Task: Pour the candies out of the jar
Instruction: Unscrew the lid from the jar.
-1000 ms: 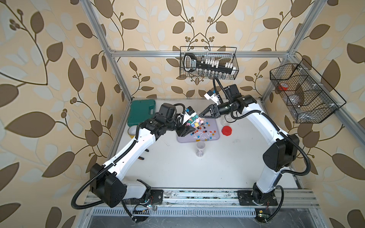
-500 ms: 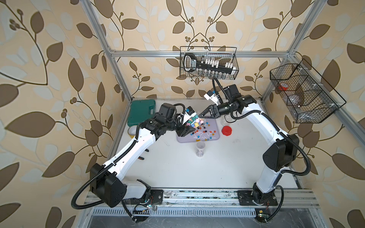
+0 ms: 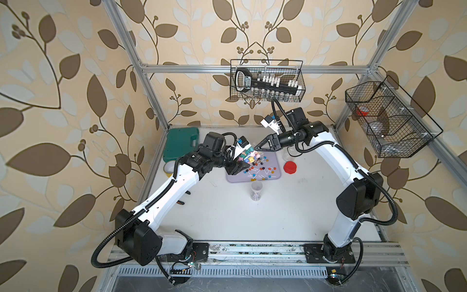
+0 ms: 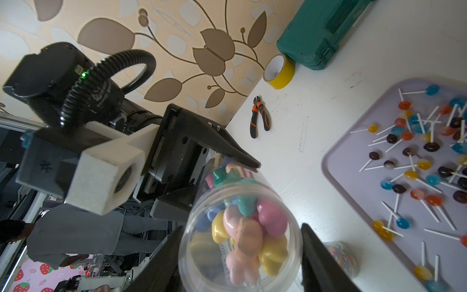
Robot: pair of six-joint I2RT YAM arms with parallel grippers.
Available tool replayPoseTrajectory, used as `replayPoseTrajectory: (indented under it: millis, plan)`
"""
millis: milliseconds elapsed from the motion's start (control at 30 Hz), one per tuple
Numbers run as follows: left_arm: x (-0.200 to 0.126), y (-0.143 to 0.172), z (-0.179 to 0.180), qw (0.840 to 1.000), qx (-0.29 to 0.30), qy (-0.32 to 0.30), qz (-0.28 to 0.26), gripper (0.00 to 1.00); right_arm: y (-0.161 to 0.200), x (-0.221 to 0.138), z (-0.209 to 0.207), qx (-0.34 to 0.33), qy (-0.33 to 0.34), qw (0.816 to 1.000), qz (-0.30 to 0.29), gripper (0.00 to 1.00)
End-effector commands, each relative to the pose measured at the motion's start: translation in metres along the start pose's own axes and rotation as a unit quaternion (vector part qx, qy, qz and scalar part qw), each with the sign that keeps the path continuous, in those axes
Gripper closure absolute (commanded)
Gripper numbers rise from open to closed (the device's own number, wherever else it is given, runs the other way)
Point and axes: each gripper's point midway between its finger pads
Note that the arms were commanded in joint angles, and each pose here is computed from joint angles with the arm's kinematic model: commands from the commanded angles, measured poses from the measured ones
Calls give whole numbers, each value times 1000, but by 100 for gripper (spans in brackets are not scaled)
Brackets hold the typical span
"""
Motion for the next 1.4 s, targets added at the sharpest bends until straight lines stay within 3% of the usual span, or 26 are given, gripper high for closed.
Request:
replayPoseTrajectory:
  millis: [0,333,567,1167,1367]
  plan:
    - [-19,-51,-5,996,43,3,-80,44,-2,-6,11,-57,-9,998,-14,46]
    - [-19,-62,-6,994,32,17,-104,44,24,-7,29,-153,-111,982,-32,50]
    - [-20,-66,-6,993,23,25,-114,45,21,-28,29,-180,-127,973,-64,50]
    - [-15,-53,-9,995,12,35,-95,44,-6,-66,2,-137,-36,980,-143,44]
    - [-15,-48,-6,996,15,23,-85,44,-7,-77,-28,-71,53,982,-168,42]
Point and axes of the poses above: each gripper's point midway between its finger pads, its own x axis out along the fingers, its own z axis along the line the jaws close on, y = z × x, and after that the axes turned 1 degree about x, right-handed
